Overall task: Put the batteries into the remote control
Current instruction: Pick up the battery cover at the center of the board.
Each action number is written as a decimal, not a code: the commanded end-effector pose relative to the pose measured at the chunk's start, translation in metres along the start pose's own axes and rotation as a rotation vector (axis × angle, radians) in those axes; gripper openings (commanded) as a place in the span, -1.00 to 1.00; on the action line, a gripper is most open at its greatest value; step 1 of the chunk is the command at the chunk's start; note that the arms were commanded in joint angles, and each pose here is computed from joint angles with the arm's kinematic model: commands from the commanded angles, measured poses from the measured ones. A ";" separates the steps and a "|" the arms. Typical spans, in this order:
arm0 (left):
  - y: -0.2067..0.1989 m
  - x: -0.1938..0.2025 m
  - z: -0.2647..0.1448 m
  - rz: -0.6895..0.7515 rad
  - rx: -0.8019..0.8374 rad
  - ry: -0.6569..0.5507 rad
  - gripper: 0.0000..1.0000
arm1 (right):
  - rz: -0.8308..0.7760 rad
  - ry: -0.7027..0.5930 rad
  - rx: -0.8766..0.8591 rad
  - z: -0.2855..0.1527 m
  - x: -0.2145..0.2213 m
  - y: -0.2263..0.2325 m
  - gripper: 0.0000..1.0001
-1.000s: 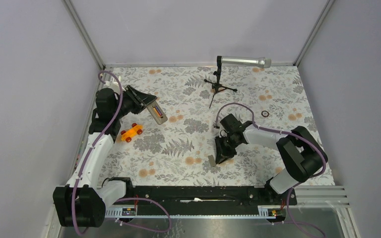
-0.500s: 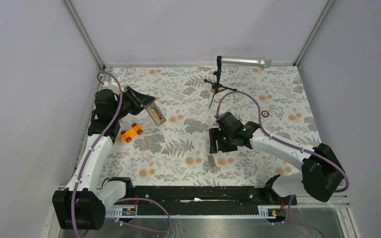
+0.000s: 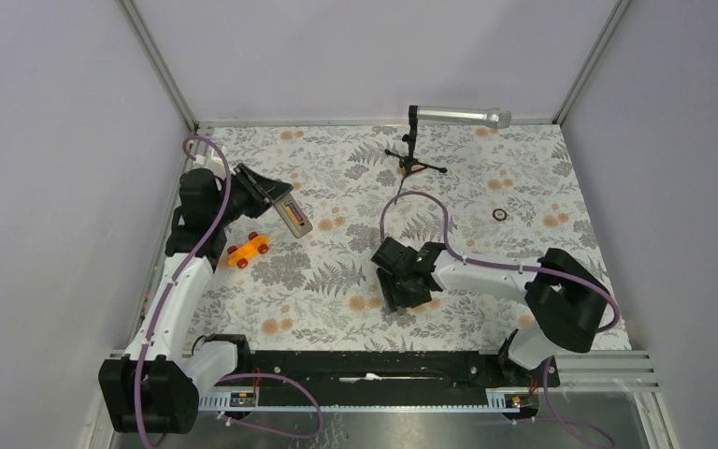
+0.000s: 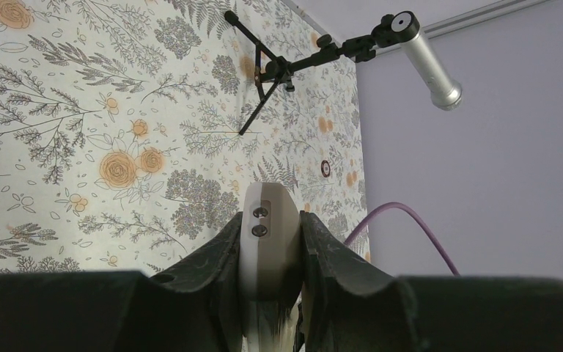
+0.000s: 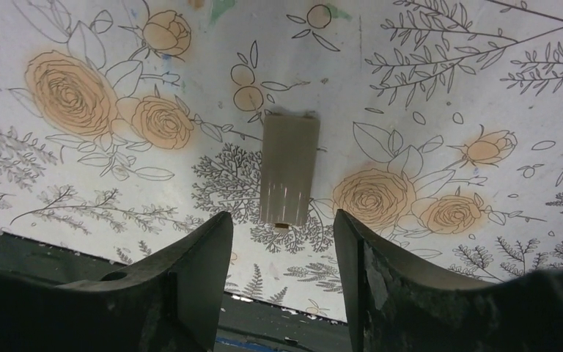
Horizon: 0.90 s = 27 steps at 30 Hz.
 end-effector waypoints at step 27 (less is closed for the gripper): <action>-0.018 -0.004 -0.001 0.082 0.089 0.003 -1.00 | -0.033 -0.052 0.126 -0.006 -0.022 0.001 -0.50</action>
Point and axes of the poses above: each gripper's point midway between its finger pads, its own z axis out along the fingers, its own y axis along the line the jaws close on, x = y × z, the point moved 5 cm from there along -z, back along the fingers, and after that the axes turned 9 degrees about -z, right-handed, at the moved point
